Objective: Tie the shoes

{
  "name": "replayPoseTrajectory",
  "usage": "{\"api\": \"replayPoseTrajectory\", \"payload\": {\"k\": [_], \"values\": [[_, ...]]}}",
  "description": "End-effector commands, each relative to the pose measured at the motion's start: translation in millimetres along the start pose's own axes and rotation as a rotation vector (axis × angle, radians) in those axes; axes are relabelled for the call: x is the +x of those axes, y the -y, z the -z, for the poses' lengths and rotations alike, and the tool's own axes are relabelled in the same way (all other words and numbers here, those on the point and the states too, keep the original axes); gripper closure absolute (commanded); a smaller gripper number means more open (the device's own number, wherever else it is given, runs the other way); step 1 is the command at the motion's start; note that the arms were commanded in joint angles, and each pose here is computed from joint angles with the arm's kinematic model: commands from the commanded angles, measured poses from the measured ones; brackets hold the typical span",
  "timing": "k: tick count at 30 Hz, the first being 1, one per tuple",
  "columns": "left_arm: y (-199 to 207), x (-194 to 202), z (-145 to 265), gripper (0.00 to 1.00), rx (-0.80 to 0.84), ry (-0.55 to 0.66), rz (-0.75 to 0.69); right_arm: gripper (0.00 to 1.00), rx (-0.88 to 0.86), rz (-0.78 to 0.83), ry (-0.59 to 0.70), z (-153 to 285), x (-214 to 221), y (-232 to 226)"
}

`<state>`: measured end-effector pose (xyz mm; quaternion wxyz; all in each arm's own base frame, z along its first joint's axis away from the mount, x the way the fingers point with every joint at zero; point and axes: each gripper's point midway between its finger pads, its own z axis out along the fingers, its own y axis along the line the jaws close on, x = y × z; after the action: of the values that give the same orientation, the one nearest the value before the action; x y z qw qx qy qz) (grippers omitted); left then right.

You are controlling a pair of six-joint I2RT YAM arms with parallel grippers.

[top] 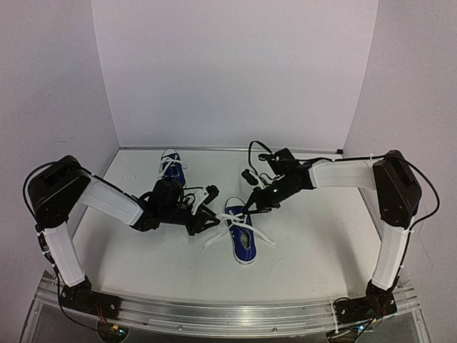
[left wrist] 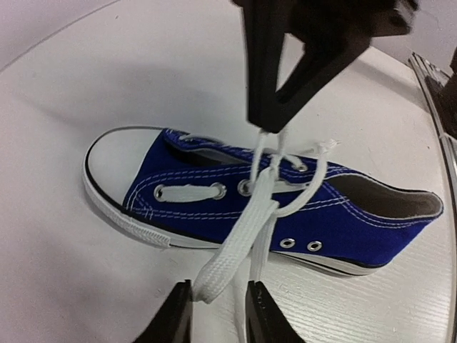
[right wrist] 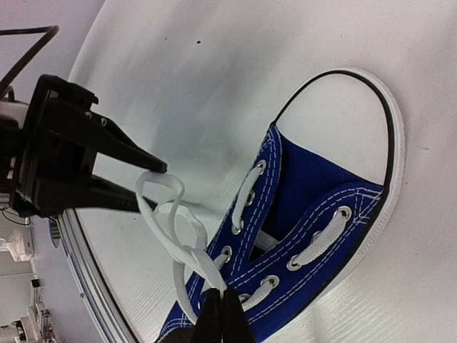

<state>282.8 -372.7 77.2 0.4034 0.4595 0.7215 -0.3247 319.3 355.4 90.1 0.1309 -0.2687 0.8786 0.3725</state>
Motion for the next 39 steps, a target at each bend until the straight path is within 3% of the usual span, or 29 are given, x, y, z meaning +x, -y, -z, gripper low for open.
{"api": "replayPoseTrajectory", "payload": {"k": [1,8,14,20,39], "values": [[6,-47,22,0.61,-0.057,0.116,-0.174,1.0,-0.049,0.016,0.042,6,-10,-12],[20,-65,27,0.54,-0.163,0.102,-0.457,1.0,-0.061,0.01,0.042,5,-10,-14],[45,-57,8,0.65,-0.074,0.033,-0.657,1.0,-0.066,0.004,0.039,4,-9,-13],[45,-46,-15,0.75,-0.047,-0.054,-0.737,1.0,-0.071,0.002,0.04,4,-9,-14],[34,-31,-44,0.8,-0.036,-0.144,-0.79,1.0,-0.083,-0.001,0.038,2,-10,-15]]}}
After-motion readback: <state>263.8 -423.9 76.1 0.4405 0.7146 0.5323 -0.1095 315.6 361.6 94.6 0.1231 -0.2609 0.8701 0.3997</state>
